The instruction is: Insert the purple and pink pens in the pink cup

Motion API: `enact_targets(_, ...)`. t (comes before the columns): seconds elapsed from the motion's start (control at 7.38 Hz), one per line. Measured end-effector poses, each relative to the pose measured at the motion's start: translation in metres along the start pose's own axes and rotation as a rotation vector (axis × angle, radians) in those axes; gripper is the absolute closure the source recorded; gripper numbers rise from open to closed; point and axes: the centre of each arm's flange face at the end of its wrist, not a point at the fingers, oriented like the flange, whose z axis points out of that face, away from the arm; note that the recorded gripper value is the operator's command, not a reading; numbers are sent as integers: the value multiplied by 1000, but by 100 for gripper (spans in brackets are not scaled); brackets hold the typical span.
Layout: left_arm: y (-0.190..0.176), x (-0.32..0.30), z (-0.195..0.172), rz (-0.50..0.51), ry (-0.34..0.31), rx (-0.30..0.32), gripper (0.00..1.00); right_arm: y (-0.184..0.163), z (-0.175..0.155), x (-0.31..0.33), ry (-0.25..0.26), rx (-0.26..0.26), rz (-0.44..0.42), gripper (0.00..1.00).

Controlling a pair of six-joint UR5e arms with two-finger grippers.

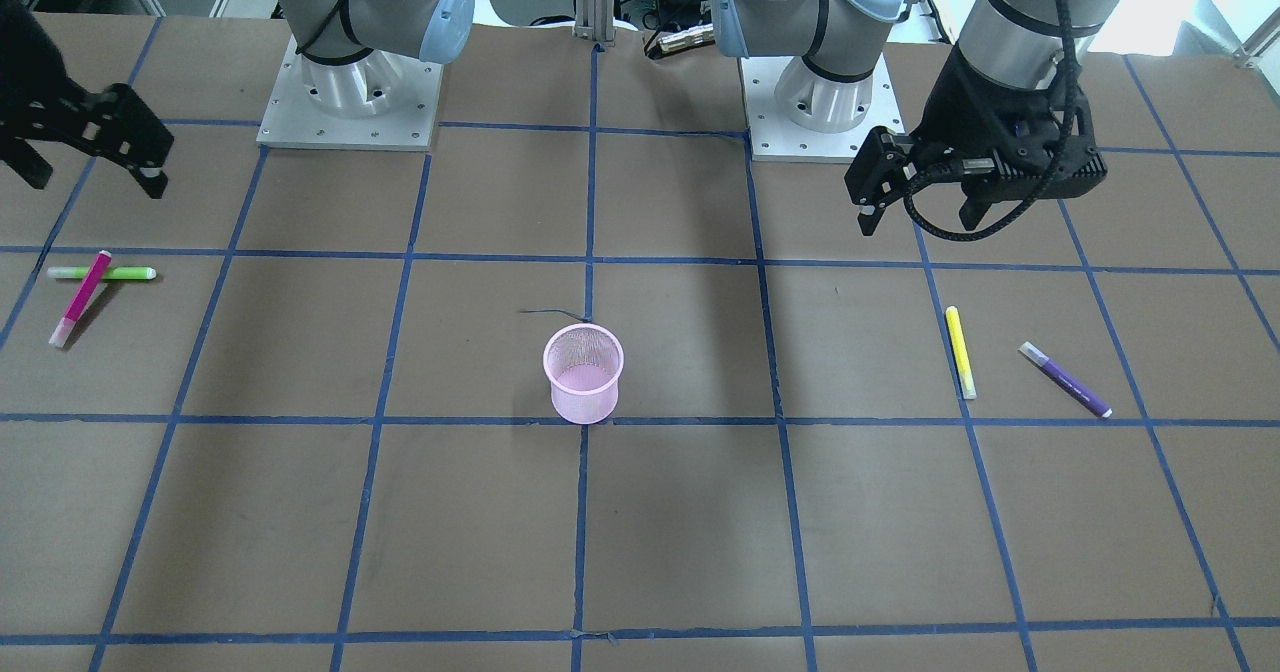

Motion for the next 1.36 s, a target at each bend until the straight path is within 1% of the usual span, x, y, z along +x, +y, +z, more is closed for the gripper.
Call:
enact_targets(0.14, -5, -15, 3, -34, -1, -4, 0, -8, 23, 45, -15, -35, 58, 0)
enact_targets(0.27, -13, -42, 8, -94, 0, -10, 0, -16, 57, 82, -35, -73, 78, 0)
enact_targets(0.41, -21, -72, 13, -157, -2, -11, 0, -21, 100, 112, -48, -87, 70, 0)
enact_targets(0.54, -26, -99, 17, -216, -6, -9, 0, -17, 147, 136, -54, -81, 35, 0)
enact_targets(0.68, -29, -120, 23, -267, -8, -14, 0, -6, 190, 151, -50, -63, 7, 0)
enact_targets(0.81, -32, -138, 29, -306, -8, -24, 0, 11, 229, 155, -40, -43, 4, 0)
enact_targets(0.95, -35, -159, 39, -342, -8, -43, 0, 28, 260, 152, -40, -36, 12, 0)
enact_targets(1.08, -37, -180, 55, -381, -6, -69, 0, 38, 278, 148, -47, -36, 15, 0)
enact_targets(1.22, -39, -200, 72, -417, -4, -91, 0, 42, 288, 147, -51, -44, 16, 5)
enact_targets(1.36, -41, -217, 88, -444, -1, -109, 0, 44, 296, 148, -48, -60, 18, 13)
